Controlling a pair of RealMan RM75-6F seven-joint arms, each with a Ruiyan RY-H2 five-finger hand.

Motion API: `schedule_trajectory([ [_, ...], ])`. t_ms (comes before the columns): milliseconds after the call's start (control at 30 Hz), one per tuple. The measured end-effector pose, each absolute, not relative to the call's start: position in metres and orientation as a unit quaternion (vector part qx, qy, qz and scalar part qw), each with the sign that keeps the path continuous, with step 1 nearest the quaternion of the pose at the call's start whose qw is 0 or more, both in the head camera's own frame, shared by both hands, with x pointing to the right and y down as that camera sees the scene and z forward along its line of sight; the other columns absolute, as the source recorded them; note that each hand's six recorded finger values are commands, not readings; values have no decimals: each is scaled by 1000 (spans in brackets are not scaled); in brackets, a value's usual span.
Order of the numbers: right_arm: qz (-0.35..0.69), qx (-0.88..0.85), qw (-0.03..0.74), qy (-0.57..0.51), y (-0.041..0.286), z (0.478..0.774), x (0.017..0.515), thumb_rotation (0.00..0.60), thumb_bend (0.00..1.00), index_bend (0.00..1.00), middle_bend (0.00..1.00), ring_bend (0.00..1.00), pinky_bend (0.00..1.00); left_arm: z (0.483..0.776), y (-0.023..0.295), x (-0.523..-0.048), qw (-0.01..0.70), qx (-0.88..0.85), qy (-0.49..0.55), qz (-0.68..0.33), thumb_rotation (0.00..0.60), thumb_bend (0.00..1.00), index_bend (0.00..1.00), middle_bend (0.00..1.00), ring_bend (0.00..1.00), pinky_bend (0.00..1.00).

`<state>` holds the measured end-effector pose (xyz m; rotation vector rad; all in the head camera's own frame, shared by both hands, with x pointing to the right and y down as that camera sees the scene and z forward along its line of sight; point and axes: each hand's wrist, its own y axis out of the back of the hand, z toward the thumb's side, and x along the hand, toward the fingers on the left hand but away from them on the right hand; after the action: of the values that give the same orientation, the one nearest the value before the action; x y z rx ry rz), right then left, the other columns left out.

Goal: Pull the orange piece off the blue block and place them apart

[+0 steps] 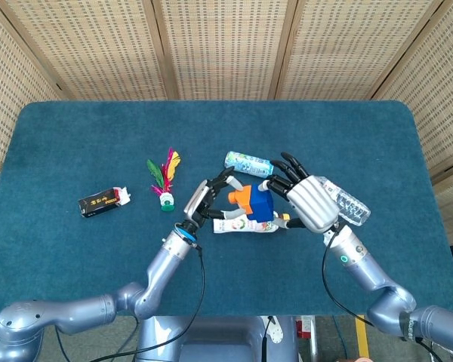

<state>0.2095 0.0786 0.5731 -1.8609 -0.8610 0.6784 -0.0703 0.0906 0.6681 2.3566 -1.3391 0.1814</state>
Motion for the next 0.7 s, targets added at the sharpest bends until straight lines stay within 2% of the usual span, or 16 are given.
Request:
schedule_trajectory([
  [267,262,-759,473,-364,78,571,208,600,76,505,506,211,0,667,90,-70,214,846,-484,64,600,235,542,536,0,0],
  [700,257,-751,487,-365,78,566,211,600,135,546,539,217,0,668,88,-76,215,843,-488,66,600,235,542,536,0,0],
])
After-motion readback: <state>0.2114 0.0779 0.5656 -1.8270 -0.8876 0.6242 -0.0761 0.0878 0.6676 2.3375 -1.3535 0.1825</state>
